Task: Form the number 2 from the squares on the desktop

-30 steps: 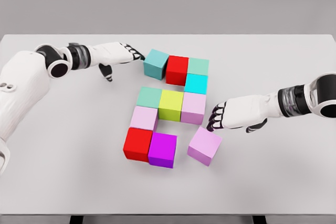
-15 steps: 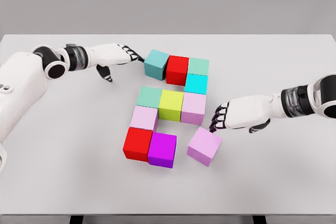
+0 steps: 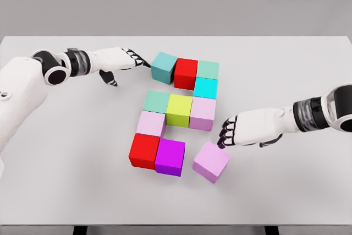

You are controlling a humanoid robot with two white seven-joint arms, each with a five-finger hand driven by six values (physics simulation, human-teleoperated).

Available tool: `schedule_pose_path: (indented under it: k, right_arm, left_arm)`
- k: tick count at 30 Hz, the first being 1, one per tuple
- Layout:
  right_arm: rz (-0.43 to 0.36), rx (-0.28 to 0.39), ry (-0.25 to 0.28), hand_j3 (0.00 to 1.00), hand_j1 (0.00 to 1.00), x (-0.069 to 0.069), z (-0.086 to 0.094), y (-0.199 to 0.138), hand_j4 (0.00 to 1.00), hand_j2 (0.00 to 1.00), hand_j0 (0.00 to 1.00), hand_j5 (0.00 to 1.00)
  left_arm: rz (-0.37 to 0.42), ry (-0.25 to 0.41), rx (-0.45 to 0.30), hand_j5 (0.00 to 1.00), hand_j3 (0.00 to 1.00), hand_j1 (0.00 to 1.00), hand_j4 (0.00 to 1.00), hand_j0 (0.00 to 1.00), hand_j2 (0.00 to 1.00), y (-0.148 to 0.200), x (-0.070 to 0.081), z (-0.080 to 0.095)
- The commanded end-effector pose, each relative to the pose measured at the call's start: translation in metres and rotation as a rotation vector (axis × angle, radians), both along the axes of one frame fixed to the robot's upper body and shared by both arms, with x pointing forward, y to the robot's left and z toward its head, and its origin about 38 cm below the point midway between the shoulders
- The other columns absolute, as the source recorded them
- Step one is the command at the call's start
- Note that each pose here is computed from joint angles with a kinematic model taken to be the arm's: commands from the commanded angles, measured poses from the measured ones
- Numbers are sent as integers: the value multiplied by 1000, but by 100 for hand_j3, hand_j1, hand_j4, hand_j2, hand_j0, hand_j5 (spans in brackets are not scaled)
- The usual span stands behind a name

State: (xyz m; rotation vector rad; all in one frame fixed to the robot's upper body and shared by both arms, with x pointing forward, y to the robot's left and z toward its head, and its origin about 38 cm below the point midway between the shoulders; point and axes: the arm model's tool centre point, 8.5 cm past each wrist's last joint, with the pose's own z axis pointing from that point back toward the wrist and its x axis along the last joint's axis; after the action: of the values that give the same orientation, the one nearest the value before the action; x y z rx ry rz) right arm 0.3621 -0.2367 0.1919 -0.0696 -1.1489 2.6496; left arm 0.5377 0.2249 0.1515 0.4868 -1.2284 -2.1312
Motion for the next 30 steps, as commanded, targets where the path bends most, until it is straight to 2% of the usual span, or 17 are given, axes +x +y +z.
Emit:
schedule_pose_path:
  k: [1,8,11,14,18,20,25,30]
  right_arm:
    - [13,8,-1,93,93,-4,2,4,93,93,93,93]
    - [11,7,5,93,93,-4,1,3,93,93,93,93]
    - [-41,3,-1,97,97,3,5,-13,97,97,97,97]
    - [-86,4,-32,98,98,11,16,-27,98,98,98,98]
    - [-102,-17,-36,98,98,7,19,-39,98,98,98,98]
    - [-98,-34,-37,98,98,-1,22,-45,98,98,98,98]
    - [-125,-62,-31,98,98,-5,21,-60,98,98,98,98]
    - [-120,-85,7,98,98,-13,9,-63,98,98,98,98]
  left_arm:
    - [3,-1,-5,100,100,100,100,100,100,1,0,1]
    - [-15,-6,-9,100,100,100,100,100,100,-5,-3,1]
    - [-18,-5,-5,100,100,100,100,100,100,-5,-3,1]
    - [-18,-5,-5,100,100,100,100,100,100,-5,-3,1]
    - [-17,-4,-2,100,100,100,100,100,100,-4,-4,0]
    - [-28,-11,-1,100,100,100,100,100,100,-3,-6,1]
    - [-33,-14,-2,100,100,100,100,100,100,-3,-8,1]
    - [-33,-14,-2,100,100,100,100,100,100,-3,-8,1]
